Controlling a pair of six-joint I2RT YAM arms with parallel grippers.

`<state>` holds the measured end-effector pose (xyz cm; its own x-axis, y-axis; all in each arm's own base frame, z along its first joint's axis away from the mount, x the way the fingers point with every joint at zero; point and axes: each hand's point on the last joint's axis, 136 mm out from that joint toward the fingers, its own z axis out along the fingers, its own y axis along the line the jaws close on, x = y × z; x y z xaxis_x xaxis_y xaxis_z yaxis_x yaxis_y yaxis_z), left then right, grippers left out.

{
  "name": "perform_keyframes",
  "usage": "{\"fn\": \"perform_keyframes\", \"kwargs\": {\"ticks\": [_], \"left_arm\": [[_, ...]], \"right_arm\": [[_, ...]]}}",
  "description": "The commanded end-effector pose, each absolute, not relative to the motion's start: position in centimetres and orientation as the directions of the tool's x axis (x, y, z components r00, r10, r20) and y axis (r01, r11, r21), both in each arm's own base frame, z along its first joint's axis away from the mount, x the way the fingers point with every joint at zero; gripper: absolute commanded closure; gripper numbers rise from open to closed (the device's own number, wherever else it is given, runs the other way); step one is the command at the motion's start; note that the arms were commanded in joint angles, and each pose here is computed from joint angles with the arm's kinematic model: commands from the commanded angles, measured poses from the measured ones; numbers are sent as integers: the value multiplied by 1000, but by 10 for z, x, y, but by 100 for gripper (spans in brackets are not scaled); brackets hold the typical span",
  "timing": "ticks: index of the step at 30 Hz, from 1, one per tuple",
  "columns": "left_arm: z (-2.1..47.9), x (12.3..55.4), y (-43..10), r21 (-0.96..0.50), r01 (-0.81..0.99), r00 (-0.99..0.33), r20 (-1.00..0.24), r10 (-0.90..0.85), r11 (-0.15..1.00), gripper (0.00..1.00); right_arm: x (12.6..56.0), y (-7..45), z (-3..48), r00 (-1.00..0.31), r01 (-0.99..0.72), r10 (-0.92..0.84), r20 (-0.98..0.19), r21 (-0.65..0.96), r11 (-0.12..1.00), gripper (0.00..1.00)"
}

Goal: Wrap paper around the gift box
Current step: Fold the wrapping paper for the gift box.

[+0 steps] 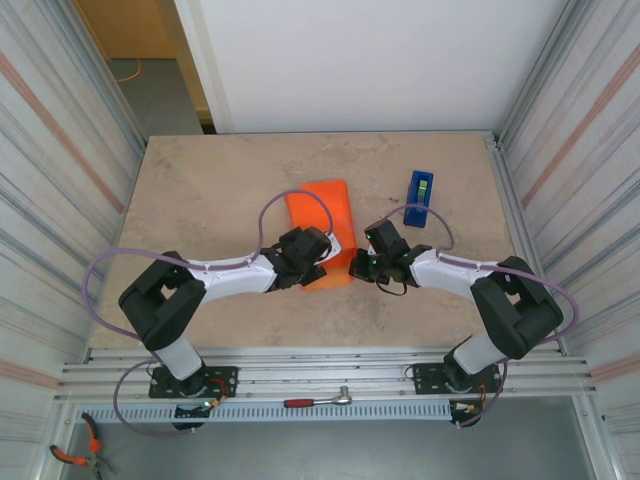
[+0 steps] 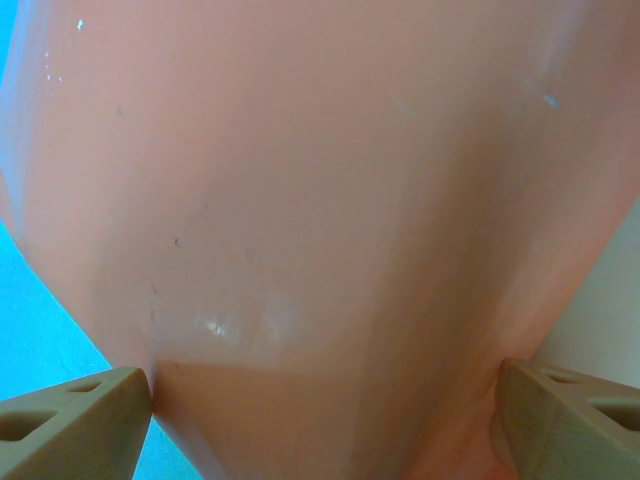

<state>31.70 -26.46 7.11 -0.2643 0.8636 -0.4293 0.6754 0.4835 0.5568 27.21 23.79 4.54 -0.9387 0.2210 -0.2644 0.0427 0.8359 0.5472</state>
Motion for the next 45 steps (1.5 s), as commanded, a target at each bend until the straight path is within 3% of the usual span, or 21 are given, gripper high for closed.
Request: {"fn": "perform_keyframes", "kwargs": {"ticks": [1,29,32,35,45], "left_arm": [[69,318,-266,571,668,-262,-419,869,477,11],[66,316,-267,566,675,-260,-418,870,473,11],[67,316,-267,564,674,-260,-422,869,476,11],[67,315,-267,563,674,-261,-423,868,478,11],[108,317,-269,554,635,-242,-519,820,538,11]], "right_arm": [[277,251,64,-931,20,236,-279,607,795,100],[301,295,37,-907,62,346,-241,736,674,100],[301,299,29,-908,71,350,-230,738,671,84],[300,299,23,-913,80,346,-217,735,673,75],[286,266,42,-902,82,354,-248,706,704,67]]}}
